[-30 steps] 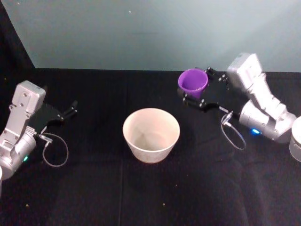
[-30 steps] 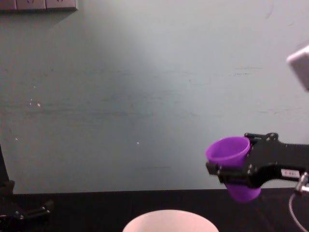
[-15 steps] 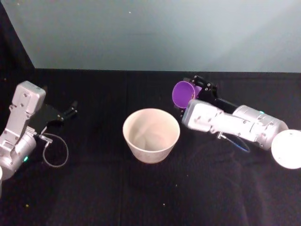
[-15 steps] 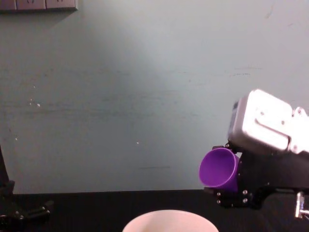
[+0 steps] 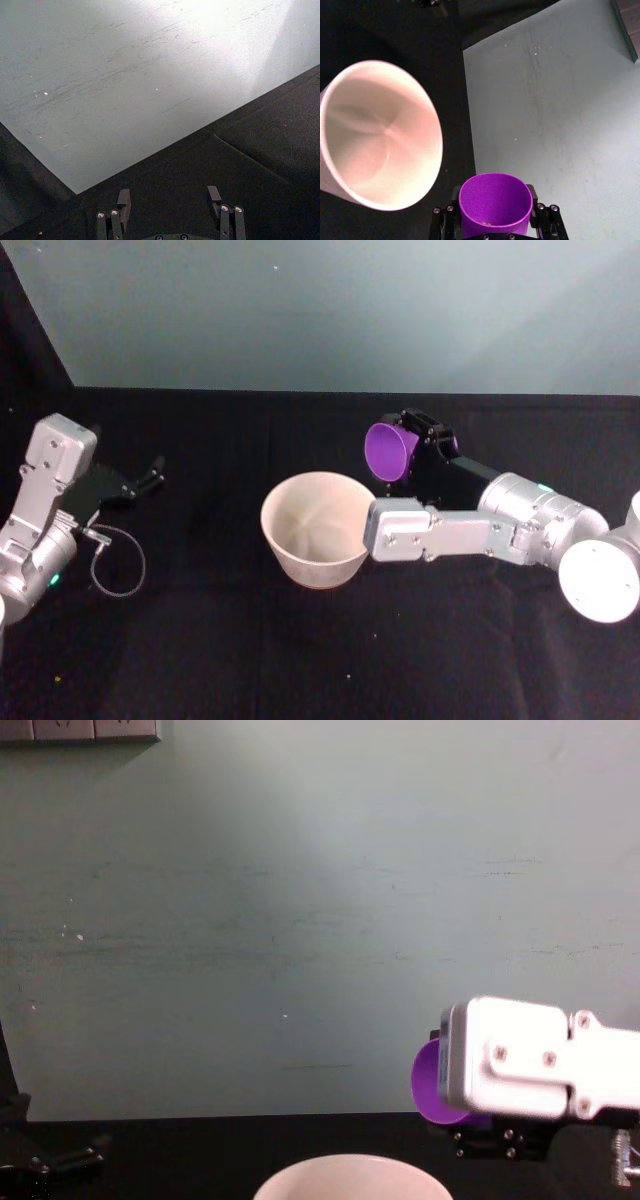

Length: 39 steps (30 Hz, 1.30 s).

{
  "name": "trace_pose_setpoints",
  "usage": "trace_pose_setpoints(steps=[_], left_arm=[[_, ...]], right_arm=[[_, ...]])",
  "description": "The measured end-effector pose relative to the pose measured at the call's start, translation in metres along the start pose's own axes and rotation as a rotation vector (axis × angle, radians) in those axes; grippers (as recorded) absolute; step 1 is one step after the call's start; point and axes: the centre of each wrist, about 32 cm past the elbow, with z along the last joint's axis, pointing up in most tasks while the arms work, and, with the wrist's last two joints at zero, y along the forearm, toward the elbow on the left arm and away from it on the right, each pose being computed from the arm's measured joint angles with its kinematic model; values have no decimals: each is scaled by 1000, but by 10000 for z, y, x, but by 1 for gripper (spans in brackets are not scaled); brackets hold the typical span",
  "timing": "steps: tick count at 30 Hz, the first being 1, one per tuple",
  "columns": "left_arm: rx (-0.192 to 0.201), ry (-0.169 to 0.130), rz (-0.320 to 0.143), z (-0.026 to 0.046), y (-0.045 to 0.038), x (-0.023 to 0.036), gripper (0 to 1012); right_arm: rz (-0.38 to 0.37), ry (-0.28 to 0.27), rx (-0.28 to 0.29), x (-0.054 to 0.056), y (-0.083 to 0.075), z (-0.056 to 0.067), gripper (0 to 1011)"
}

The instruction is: Pick up the cup and pour the mung beans from the cup into the bowl.

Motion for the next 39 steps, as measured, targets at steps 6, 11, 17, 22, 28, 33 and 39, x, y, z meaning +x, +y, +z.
trace_pose_setpoints(steps=[6,11,17,22,28,33,39], left_arm=[[0,0,0,0,0,0,1000],[0,0,0,0,0,0,1000],[0,0,0,0,0,0,1000],[0,0,0,0,0,0,1000],[0,0,0,0,0,0,1000],[0,0,0,0,0,0,1000],[0,0,0,0,0,0,1000]], right_arm=[[-3,-94,-8,-26,7,66,743],[-2,-189,-19,-64,21,141,743],[-5,-270,-35,-93,34,207,743],[-4,-346,-47,-124,57,270,743],[0,-400,-51,-147,79,309,743],[2,-446,-55,-164,99,324,743],[1,-511,-67,-183,120,357,743]])
